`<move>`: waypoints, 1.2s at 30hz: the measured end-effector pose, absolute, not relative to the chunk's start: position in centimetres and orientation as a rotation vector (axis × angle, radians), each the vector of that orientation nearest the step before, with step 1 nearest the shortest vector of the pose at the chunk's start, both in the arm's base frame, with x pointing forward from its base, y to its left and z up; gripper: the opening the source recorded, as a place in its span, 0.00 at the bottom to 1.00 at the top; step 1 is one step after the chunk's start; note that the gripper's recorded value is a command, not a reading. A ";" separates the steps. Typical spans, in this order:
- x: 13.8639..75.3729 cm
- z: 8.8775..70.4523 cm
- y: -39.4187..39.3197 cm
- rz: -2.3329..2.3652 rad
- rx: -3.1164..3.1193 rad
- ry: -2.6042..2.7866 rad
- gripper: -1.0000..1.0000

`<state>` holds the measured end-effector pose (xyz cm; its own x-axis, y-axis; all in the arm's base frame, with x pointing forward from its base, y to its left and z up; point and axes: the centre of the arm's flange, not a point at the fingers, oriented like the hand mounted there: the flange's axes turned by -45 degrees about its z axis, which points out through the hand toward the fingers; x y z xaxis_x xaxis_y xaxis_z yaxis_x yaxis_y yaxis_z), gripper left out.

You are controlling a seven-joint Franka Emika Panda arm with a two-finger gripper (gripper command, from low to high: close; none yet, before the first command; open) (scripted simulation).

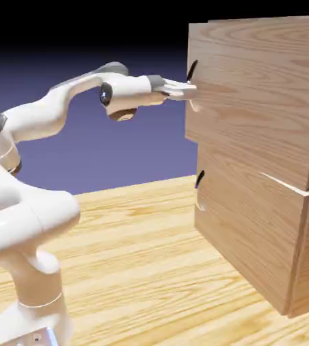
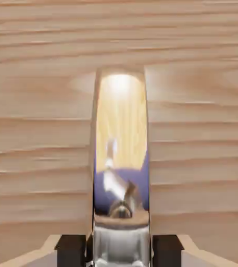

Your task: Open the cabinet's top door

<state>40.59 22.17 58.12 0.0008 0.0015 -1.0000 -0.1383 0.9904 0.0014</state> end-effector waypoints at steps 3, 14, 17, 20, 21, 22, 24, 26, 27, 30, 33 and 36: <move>38.1 58.1 20.9 0.155 -0.155 1.564 0.00; 27.7 58.1 12.9 0.371 -0.373 1.540 0.00; 25.5 58.1 10.6 0.424 -0.425 1.529 0.00; 23.8 58.1 8.5 0.469 -0.469 1.520 0.00; 23.3 58.1 7.8 0.483 -0.483 1.517 0.00; 22.8 58.1 7.2 0.496 -0.496 1.514 0.00; 22.0 58.1 5.9 0.521 -0.522 1.507 0.00; 21.2 58.1 4.6 0.546 -0.546 1.501 0.00; 20.8 58.1 4.0 0.558 -0.558 1.498 0.00; 19.7 58.1 2.2 0.592 -0.592 1.489 0.00; 18.8 58.1 0.4 0.626 -0.626 1.479 0.00; 17.9 58.1 -1.6 0.661 -0.661 1.468 0.00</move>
<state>17.90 -1.59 58.14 0.0001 -0.0001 -1.0000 -0.7489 0.6626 -0.0001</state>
